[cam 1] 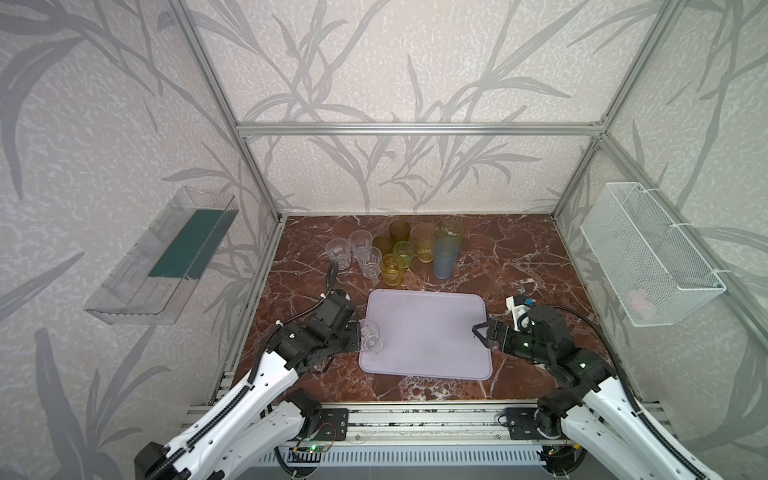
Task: Place the glasses into the tray
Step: 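Carry the clear glass with the left gripper to the tray's nearest corner, then set the clear glass on the tray and open the left gripper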
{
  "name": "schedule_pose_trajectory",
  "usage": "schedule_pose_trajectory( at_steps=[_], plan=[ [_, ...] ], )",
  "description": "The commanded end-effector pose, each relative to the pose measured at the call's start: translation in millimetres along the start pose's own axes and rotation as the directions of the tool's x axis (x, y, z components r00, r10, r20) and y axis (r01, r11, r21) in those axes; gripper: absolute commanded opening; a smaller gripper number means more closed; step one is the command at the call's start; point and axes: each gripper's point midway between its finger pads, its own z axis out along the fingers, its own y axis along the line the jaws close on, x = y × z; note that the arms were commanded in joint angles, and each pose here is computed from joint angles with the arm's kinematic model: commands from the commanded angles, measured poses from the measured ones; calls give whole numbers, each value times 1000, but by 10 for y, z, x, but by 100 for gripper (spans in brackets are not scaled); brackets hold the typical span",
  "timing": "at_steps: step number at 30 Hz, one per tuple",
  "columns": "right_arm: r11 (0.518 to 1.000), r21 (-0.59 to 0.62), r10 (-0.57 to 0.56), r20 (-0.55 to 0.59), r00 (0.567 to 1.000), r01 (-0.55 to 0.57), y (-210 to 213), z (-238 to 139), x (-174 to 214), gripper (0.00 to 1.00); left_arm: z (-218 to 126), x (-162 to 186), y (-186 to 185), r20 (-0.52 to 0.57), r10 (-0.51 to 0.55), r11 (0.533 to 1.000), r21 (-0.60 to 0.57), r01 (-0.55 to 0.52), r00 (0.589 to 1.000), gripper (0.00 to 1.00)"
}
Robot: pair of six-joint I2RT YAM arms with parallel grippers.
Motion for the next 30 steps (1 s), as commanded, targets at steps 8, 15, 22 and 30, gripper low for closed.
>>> schedule_pose_trajectory(
  at_steps=[8,15,22,30],
  plan=[
    [998,-60,29,-9,1000,-30,68,35,25,99,98,73,98,17,6,997,-78,-5,1000,0],
    [997,-64,36,-14,999,-37,64,72,28,99,185,131,116,-4,13,995,-103,-13,1000,0],
    [996,-71,49,-23,999,-51,65,121,29,99,224,184,152,-2,3,994,-106,-4,1000,0],
    [996,-68,48,-21,999,-49,64,118,22,99,279,188,190,-6,12,991,-135,-13,1000,0]
  ],
)
